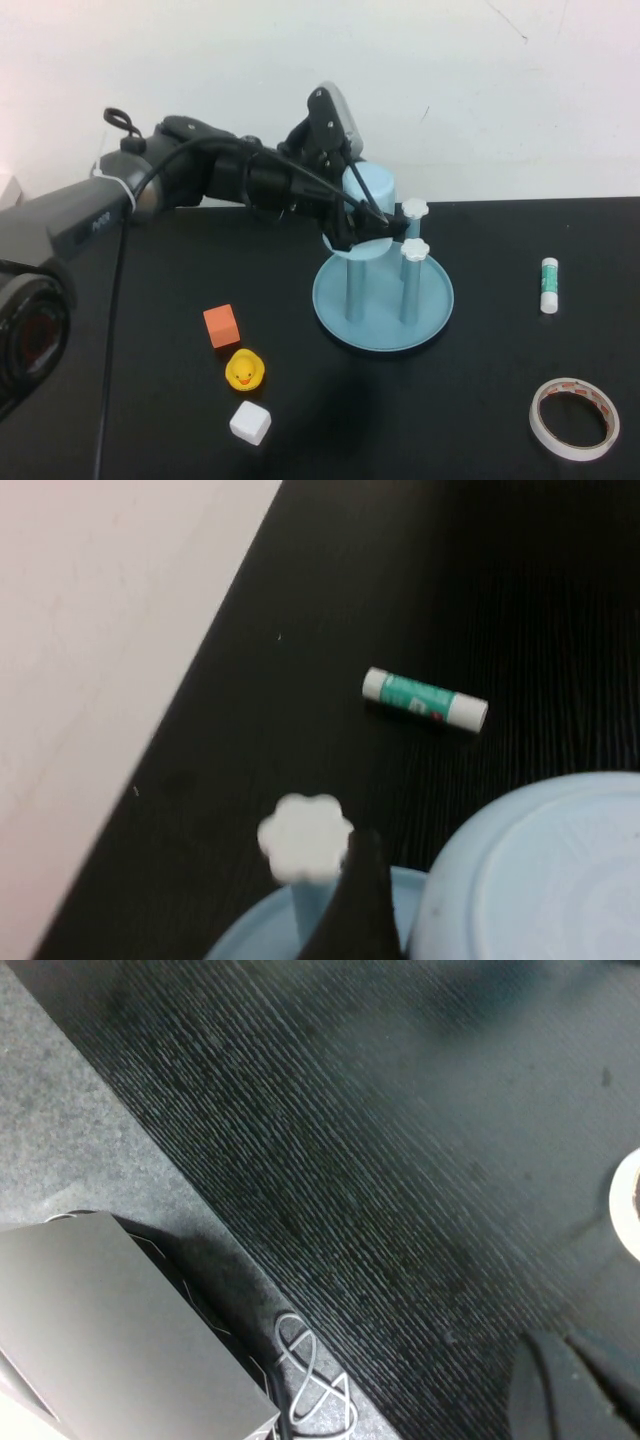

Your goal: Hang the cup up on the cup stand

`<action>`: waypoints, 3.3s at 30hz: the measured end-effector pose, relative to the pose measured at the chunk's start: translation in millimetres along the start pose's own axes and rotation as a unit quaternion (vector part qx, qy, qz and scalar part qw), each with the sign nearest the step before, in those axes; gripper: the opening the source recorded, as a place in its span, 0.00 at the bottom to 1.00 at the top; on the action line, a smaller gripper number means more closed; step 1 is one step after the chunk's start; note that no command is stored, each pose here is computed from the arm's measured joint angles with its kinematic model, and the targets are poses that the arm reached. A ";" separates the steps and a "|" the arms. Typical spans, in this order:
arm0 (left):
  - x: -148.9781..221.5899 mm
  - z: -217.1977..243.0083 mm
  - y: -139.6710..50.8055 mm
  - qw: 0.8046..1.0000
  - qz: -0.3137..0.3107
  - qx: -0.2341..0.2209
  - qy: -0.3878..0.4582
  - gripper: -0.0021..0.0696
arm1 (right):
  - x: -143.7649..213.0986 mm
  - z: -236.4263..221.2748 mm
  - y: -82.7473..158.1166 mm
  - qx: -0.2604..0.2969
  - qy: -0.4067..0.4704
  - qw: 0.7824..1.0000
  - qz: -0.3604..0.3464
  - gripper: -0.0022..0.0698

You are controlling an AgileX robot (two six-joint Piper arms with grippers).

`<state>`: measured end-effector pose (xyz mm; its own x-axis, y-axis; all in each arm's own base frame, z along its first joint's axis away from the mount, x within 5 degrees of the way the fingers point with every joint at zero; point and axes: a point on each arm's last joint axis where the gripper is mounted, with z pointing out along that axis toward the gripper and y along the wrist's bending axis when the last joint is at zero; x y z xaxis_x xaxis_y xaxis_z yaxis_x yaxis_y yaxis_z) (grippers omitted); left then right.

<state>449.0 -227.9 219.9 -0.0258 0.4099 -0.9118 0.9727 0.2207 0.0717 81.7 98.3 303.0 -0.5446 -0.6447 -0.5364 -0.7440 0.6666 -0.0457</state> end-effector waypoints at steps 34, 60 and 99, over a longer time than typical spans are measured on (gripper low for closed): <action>-16.3 -21.6 0.8 0.997 -0.024 -0.036 0.057 0.51 | 0.3 -2.5 -5.5 0.029 -0.008 0.997 -0.068 0.03; -191.6 -301.2 -177.3 0.906 0.059 -0.418 0.012 0.03 | 88.0 -33.4 -18.5 0.062 -0.205 0.974 -0.074 0.03; 108.6 -273.7 -340.2 0.886 -0.075 -0.457 0.033 0.03 | 92.0 -14.3 -15.4 0.055 -0.213 0.972 -0.081 0.03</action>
<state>52.2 -16.2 207.2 -0.1813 0.3602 -0.9151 0.3655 0.8885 0.2773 37.6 23.3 266.4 -0.1968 -0.5461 -0.8143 -0.7474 0.6211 -0.2359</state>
